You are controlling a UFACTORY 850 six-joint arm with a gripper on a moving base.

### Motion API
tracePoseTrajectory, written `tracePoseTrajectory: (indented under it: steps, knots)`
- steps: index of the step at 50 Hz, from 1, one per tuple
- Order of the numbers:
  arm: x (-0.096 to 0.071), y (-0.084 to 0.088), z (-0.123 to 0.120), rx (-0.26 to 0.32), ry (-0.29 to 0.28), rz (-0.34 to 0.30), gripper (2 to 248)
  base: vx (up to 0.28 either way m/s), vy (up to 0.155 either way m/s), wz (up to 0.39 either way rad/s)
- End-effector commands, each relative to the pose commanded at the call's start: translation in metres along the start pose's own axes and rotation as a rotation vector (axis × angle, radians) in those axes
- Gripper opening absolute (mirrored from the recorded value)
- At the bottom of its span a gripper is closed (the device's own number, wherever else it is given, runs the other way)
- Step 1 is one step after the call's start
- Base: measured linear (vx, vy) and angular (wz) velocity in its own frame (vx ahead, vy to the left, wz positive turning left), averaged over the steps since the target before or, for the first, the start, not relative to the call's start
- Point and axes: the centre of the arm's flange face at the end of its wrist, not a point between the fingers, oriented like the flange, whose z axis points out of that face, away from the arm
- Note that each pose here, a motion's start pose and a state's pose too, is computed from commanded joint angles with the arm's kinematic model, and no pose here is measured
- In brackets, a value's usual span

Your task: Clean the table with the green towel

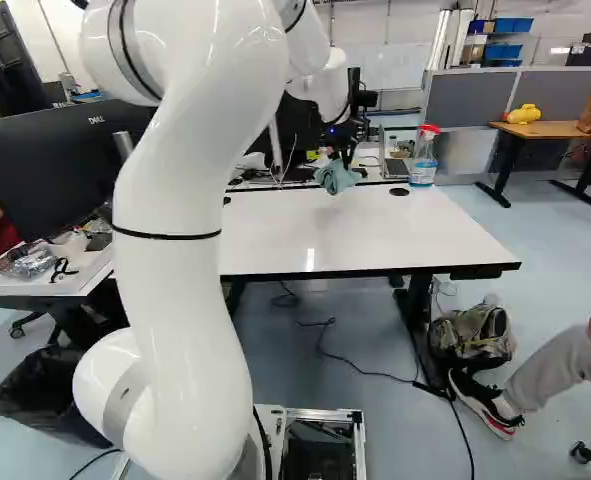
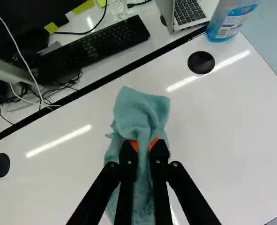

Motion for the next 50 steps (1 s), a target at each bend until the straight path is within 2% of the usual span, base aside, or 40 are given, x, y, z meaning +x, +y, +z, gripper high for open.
tracePoseTrajectory:
  steps: [27,40,41,45,46,50]
  knots:
    - [0.04,0.023,0.028,-0.015,0.046,0.026,42,0.0,0.0,0.0]
    - [0.044,0.026,0.031,-0.016,0.051,0.029,42,0.0,0.0,0.0]
    - [0.044,0.026,0.031,-0.016,0.051,0.029,60,0.0,0.0,0.0]
    - [0.044,0.026,0.031,-0.016,0.051,0.029,60,0.0,0.0,0.0]
    - [0.044,0.026,0.031,-0.016,0.051,0.029,94,0.0,0.0,0.0]
    - [0.044,0.026,0.031,-0.016,0.051,0.029,94,0.0,0.0,0.0]
